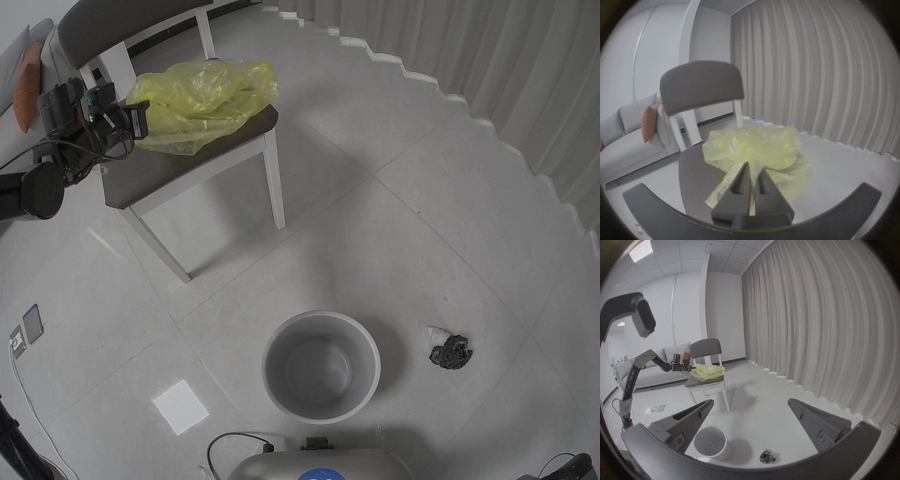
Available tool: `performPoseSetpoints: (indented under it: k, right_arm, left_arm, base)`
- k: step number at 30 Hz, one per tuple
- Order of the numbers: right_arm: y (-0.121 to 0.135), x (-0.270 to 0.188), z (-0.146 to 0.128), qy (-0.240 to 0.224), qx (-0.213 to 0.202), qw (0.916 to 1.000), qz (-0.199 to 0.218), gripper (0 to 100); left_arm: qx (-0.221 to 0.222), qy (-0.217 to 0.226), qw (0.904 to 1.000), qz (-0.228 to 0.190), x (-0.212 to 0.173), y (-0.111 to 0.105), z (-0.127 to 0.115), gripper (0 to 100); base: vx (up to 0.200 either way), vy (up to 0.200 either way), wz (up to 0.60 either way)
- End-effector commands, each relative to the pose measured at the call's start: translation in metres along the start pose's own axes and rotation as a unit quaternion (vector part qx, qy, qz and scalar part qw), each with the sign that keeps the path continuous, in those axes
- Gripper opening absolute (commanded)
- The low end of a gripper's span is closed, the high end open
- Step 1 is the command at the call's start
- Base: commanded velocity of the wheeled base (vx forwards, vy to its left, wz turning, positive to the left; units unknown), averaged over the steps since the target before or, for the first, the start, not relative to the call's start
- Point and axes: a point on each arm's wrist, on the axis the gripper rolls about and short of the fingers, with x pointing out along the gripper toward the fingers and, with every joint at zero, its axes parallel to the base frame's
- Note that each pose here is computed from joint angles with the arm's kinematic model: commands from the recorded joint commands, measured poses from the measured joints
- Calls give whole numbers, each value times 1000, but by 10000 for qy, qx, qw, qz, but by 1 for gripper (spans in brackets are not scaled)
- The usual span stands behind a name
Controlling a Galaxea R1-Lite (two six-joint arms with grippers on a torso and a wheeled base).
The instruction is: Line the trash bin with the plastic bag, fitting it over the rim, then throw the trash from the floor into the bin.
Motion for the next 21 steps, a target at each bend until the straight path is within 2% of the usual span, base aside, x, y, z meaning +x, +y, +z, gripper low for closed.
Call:
performPoseSetpoints:
  k: [1,3,7,8,11,13,14,16,21]
  right_arm:
    - [-14,59,40,444,130,9982,392,100]
    - [-18,76,47,584,125,9971,463,100]
    - [-20,105,60,749,200,9934,844,100]
    - [-20,105,60,749,200,9934,844,100]
    - [-20,127,67,970,271,9891,1075,100]
    - [-21,138,68,1099,236,9870,1146,100]
    - [-21,138,68,1099,236,9870,1146,100]
    - [-19,158,65,1345,246,9815,1343,100]
    - [-13,184,60,1575,302,9746,1563,100]
  left_arm:
    - [122,-596,9921,-1095,-70,-58,68,0]
    - [139,-550,9866,-1527,-96,-77,75,0]
    - [199,-478,9777,-2035,-137,-93,76,0]
    - [199,-478,9777,-2035,-137,-93,76,0]
    - [736,-338,9707,-2260,-166,-90,76,0]
    - [944,-286,9628,-2516,-179,-88,78,0]
    - [944,-286,9628,-2516,-179,-88,78,0]
    - [1129,-308,9499,-2899,-192,-87,82,0]
    - [1203,-412,9383,-3217,-196,-92,84,0]
  base:
    - [0,0,0]
    - [0,0,0]
    - [0,0,0]
    - [0,0,0]
    - [0,0,0]
    - [0,0,0]
    - [0,0,0]
    - [0,0,0]
    - [0,0,0]
